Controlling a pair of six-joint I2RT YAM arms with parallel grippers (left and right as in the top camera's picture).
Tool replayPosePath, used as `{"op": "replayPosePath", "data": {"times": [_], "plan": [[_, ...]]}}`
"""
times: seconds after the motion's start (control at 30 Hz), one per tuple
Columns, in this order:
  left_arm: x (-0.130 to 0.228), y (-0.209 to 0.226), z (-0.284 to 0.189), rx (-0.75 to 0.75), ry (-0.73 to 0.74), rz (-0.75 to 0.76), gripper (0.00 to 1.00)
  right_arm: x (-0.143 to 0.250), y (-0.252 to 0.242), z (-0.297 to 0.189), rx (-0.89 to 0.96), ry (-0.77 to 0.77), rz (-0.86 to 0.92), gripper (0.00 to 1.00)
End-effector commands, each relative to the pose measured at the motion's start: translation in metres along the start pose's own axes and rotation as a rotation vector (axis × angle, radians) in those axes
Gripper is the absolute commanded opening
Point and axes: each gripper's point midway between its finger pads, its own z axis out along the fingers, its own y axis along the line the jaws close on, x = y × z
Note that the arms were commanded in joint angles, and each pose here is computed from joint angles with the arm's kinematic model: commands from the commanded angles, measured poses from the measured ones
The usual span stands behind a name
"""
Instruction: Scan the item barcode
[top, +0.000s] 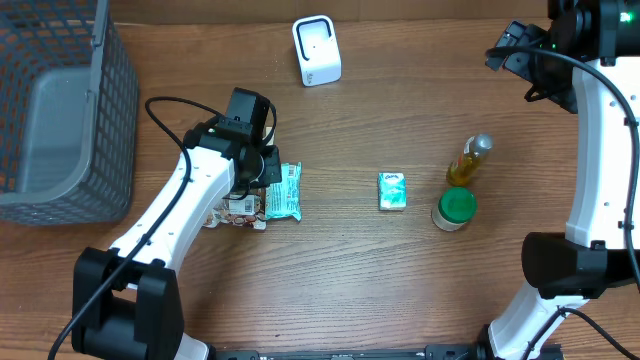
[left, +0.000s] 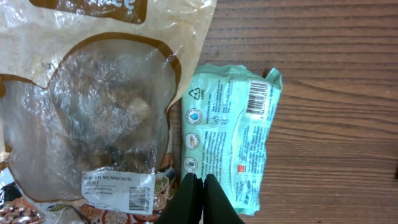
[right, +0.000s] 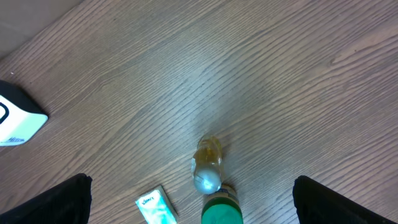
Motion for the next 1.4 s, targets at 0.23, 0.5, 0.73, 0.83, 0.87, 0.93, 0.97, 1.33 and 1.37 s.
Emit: {"op": "replayPosePath", "data": {"times": [0.23,0.5,0.73,0.83,0.87,0.93,0.97,1.33,1.37], "plan": [[0.008,0.003,0.018,-0.024,0.033,-0.005,0.05,-0.003,-0.001,-0.01,-0.019,-0.025,0.006,1.0],[0.013,0.005,0.026,-0.032,0.062,-0.006,0.08,-0.003,-0.001,-0.01,-0.019,-0.025,0.006,1.0],[0.016,0.001,0.027,-0.009,0.082,-0.005,0.08,-0.003,-0.001,-0.01,-0.019,-0.025,0.006,1.0],[0.018,-0.001,0.027,-0.009,0.087,0.0,0.08,-0.003,-0.001,-0.01,-0.019,-0.025,0.006,1.0],[0.019,-0.002,0.027,-0.008,0.087,0.004,0.07,-0.003,-0.001,-0.01,-0.019,-0.025,0.006,1.0],[0.02,-0.006,0.027,-0.005,0.085,0.015,0.08,-0.003,-0.001,-0.01,-0.019,-0.025,0.006,1.0],[0.02,-0.008,0.027,-0.004,0.081,0.02,0.08,-0.003,-0.001,-0.01,-0.019,-0.025,0.006,1.0],[0.02,-0.016,0.027,-0.016,0.061,0.055,0.09,-0.003,-0.001,-0.01,-0.019,-0.025,0.006,1.0],[0.021,-0.016,0.028,-0.018,0.061,0.057,0.1,-0.003,-0.001,-0.01,-0.019,-0.025,0.006,1.0]]}}
